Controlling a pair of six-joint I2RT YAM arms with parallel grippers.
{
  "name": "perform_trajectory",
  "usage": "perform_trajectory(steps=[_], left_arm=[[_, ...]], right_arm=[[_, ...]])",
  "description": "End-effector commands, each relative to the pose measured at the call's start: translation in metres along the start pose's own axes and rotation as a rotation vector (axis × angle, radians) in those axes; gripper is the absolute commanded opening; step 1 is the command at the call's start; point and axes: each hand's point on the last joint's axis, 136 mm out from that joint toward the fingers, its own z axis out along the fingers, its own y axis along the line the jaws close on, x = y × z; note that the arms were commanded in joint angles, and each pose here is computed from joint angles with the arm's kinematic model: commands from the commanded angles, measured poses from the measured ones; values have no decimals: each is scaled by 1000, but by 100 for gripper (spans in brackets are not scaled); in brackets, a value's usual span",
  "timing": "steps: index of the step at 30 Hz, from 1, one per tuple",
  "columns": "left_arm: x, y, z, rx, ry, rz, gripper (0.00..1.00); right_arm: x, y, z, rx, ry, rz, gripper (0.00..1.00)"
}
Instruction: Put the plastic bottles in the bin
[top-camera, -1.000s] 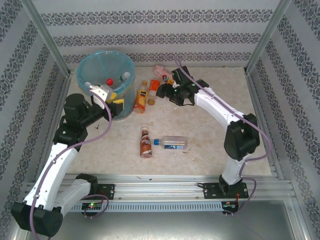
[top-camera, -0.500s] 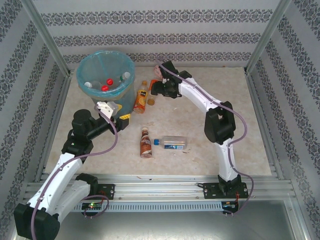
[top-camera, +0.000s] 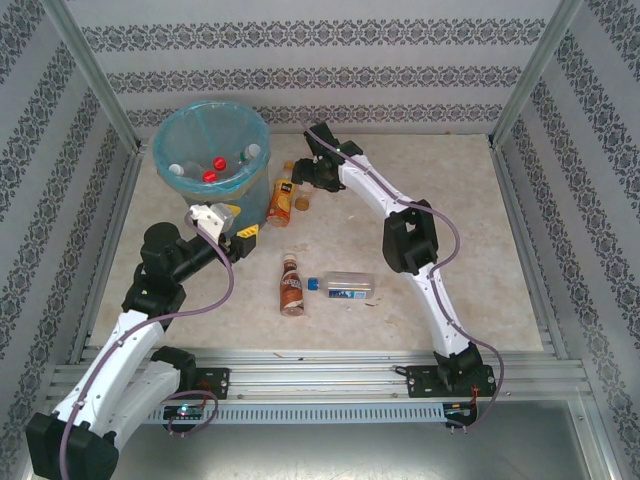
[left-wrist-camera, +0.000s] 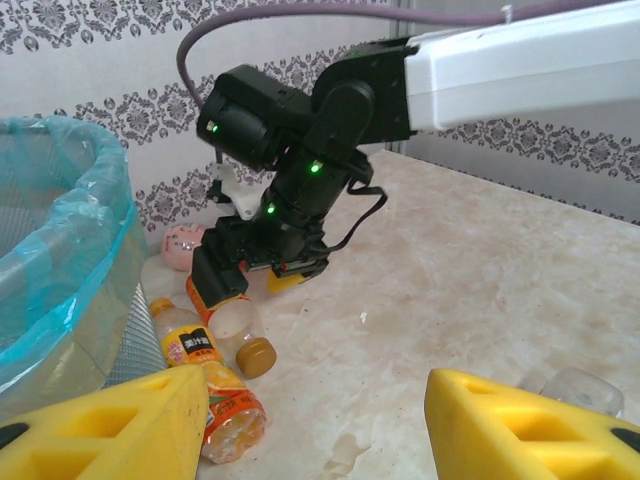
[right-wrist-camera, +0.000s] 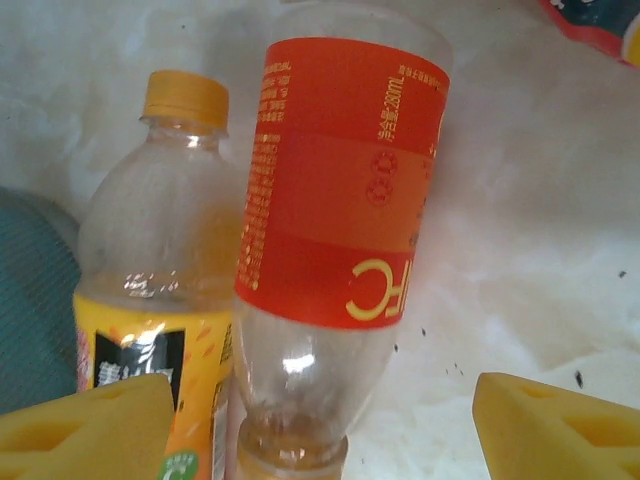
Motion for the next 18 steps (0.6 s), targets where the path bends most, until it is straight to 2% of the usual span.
perform_trajectory(steps=[1,6,13,18], left_arm=[[-14,-4,-1,10,-63,54,60],[-14,-5,-1,12,-61,56,60],[-13,-5,-1,6,-59,63,60],[-13,-4,-1,5,-58,63,60]], right_arm=[[-8,-6,11,6,-9,70,79],[-7,-21,24,37,6,113,78],[-1,-40,31,56,59,137,70],[2,-39,22,41,78,129,60]])
